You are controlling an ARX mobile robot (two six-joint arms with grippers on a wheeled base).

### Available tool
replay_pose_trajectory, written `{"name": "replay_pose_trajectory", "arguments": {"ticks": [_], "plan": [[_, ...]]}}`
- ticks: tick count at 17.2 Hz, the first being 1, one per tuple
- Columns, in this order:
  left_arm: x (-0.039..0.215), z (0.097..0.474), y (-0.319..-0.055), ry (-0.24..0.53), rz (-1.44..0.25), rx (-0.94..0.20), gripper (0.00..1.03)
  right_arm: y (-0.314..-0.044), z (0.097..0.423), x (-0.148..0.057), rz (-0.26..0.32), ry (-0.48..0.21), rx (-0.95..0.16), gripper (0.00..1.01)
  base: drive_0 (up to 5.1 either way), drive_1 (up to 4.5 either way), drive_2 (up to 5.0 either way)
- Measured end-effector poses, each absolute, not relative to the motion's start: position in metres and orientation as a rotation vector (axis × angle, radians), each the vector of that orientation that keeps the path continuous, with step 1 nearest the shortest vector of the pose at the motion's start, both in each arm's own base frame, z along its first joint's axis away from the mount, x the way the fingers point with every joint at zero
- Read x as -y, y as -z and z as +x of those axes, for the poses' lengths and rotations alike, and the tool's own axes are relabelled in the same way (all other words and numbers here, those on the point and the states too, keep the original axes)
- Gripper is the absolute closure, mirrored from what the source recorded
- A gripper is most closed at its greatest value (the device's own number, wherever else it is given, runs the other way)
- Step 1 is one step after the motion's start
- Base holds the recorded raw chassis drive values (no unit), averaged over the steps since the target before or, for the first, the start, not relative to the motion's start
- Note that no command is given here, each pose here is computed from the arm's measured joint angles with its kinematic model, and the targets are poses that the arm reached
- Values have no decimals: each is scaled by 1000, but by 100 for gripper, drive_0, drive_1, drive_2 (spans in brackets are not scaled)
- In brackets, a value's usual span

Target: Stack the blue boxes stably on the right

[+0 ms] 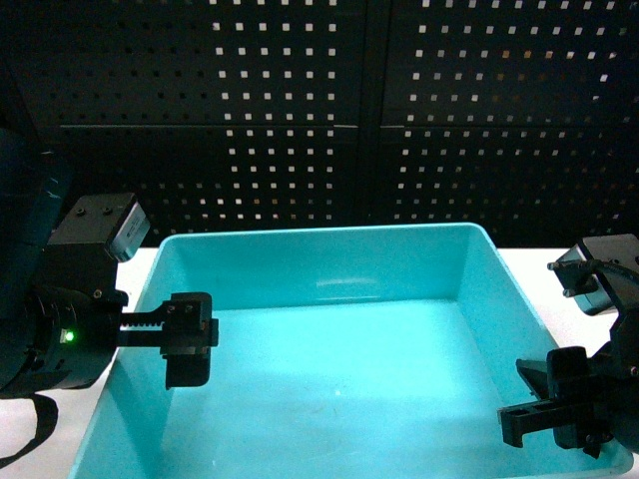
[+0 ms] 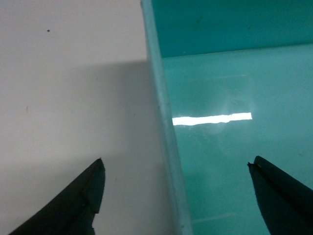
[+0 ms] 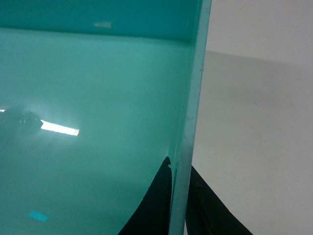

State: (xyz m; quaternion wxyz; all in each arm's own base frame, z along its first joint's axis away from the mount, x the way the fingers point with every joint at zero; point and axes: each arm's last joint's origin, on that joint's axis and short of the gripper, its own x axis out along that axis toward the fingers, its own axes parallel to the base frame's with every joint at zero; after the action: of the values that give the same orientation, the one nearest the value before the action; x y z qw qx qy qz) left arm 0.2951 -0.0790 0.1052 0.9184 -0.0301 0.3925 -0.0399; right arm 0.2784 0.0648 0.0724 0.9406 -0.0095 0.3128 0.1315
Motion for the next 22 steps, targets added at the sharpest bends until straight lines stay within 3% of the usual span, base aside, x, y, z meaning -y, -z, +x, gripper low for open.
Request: {"name": "replay_pose_trajectory", "arguments": {"ticks": [2,4,7,16,22], "plan": [[76,287,-98,26,-60,-842,44,-72,277,-64,-21,-263,-635,94,0,0,0],[76,284,-95,19,-68,-856,59,-72,277,-64,-20,-262,-635,94,0,0,0],[80,282,-97,42,-84,-856,96,-71,275,-64,-21,-263,-629,94,0,0,0],[80,280,-106,62,-86,-809,98,-81,273,-60,-16,-252,-622,94,0,0,0],[80,296,-196,107,-114,-540,98,-175,299,-54,10,-245,-380,94,0,0,0]]}}
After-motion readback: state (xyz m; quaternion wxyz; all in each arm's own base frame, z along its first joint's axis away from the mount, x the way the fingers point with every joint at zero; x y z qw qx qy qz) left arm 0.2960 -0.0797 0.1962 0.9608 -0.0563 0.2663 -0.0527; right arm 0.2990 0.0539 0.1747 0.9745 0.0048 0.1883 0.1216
